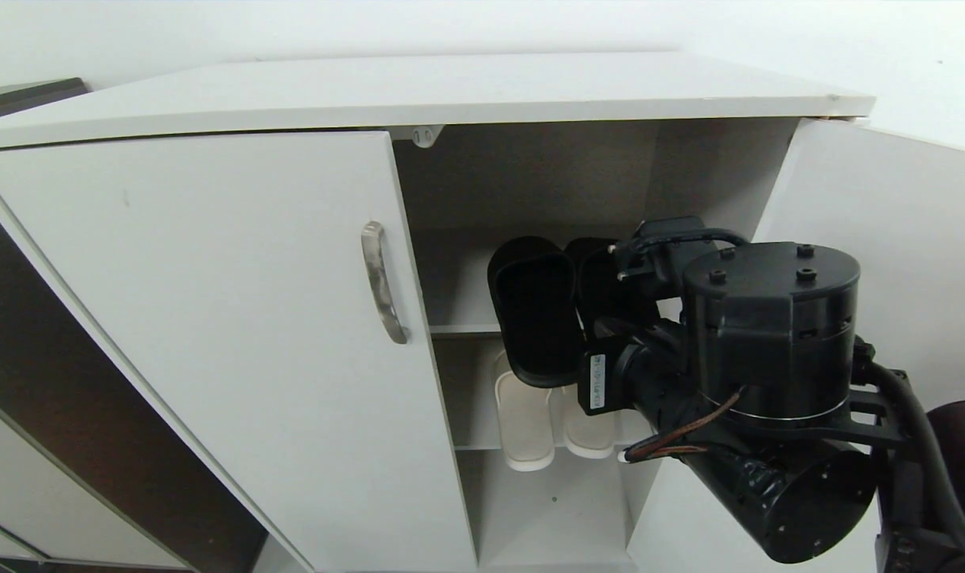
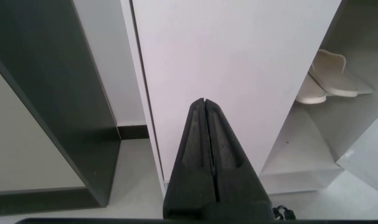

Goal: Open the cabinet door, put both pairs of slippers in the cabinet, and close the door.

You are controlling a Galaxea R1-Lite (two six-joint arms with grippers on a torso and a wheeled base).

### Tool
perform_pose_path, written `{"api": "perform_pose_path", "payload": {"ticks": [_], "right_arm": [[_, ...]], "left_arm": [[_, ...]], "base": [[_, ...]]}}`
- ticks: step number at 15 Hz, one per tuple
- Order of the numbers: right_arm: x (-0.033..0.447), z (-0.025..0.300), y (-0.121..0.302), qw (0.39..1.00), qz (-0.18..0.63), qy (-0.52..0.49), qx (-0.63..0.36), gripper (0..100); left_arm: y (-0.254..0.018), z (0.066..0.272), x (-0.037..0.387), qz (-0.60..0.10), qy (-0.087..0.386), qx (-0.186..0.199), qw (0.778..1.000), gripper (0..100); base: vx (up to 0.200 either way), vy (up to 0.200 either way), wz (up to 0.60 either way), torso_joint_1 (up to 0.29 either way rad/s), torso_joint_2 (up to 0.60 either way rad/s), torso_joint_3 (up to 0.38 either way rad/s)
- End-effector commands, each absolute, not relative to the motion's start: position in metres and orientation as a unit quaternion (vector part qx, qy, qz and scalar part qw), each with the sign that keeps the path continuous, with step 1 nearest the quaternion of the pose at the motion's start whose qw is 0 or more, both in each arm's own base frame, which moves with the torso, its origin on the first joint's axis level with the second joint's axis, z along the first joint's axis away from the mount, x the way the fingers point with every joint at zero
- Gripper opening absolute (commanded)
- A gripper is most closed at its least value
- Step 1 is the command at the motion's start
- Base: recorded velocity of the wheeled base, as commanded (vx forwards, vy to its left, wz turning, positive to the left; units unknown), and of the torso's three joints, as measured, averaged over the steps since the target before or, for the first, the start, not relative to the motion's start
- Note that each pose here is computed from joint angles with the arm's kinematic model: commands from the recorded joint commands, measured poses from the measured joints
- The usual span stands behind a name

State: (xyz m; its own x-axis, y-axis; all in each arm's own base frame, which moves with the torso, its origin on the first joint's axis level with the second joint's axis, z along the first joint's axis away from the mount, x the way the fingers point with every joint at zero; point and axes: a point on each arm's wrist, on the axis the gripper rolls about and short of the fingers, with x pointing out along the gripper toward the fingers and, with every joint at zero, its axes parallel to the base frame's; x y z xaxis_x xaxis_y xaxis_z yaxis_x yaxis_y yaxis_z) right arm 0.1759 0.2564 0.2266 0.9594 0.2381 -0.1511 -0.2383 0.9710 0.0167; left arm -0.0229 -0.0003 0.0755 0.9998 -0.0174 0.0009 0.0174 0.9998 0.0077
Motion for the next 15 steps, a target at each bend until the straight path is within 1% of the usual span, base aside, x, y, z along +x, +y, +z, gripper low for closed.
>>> {"api": "perform_pose_path", "payload": {"ticks": [1,15], "right_arm": [[0.1766,0.2243,0.2579,0.990,0.121,0.078,-0.003,0],[0.1753,0.2215,0.2585,0.989,0.124,0.081,-0.007,0]], "left_arm": [[-0.0003,0.0755,-0.0228,-0.008,0.000,0.004,1.000,0],[-0.0003,0.0755,-0.0228,-0.009,0.000,0.004,1.000,0]], "base": [[-0.200,0.000,0.00,-0.002,0.00,0.002],[-0.200,0.000,0.00,0.004,0.00,0.001]]}}
